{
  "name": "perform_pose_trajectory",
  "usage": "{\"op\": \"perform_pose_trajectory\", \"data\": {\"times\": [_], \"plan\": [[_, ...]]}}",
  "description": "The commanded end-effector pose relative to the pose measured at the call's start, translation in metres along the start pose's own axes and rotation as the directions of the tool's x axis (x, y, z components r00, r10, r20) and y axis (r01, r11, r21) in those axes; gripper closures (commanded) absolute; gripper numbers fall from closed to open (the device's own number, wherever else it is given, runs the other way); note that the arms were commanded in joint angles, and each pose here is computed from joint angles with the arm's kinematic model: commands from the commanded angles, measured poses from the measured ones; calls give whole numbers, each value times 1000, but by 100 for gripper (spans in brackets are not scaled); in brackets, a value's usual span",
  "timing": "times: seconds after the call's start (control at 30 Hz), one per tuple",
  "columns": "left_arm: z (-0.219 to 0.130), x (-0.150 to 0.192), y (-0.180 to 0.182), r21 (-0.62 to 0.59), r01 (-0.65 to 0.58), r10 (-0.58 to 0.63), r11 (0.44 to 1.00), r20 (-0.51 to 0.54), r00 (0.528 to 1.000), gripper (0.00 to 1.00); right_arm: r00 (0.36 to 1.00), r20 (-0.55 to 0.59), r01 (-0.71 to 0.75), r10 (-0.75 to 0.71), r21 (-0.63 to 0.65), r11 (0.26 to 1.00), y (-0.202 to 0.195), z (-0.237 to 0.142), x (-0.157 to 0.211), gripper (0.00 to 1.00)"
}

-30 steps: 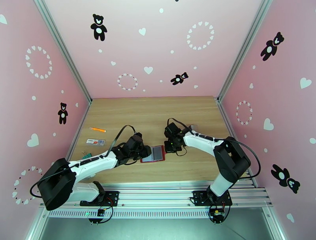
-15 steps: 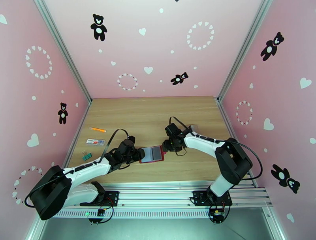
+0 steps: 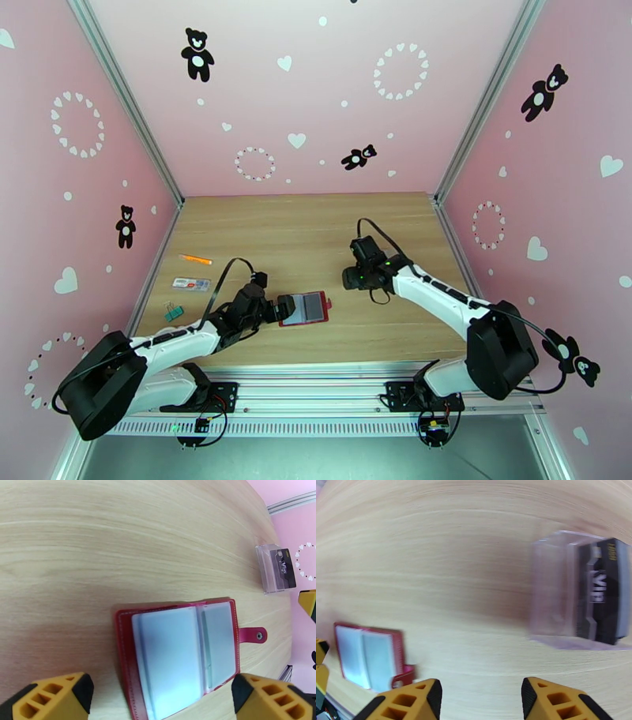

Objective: Put the credit cards into the card holder

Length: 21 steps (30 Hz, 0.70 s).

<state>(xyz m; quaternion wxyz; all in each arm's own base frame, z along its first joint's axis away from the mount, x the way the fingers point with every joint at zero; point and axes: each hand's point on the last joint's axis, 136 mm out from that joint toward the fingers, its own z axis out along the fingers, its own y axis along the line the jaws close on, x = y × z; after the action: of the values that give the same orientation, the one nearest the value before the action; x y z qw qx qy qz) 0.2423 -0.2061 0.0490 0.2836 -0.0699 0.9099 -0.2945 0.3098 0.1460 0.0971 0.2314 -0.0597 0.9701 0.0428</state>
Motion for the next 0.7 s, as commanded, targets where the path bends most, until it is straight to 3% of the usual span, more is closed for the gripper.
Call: {"op": "perform_pose_trajectory", "data": {"times": [0.0, 0.33, 0.67], "plan": [[-2, -5, 9, -23, -9, 10, 1000, 48, 999, 1, 999, -26, 43, -40, 110, 993, -31, -7, 1, 36], [-14, -1, 25, -18, 17, -14, 1000, 115, 993, 4, 988, -127, -59, 82, 175, 983, -90, 2, -29, 34], [-7, 2, 25, -28, 10, -8, 1000, 87, 996, 5, 973, -222, -18, 68, 219, 976, -105, 28, -41, 35]]}}
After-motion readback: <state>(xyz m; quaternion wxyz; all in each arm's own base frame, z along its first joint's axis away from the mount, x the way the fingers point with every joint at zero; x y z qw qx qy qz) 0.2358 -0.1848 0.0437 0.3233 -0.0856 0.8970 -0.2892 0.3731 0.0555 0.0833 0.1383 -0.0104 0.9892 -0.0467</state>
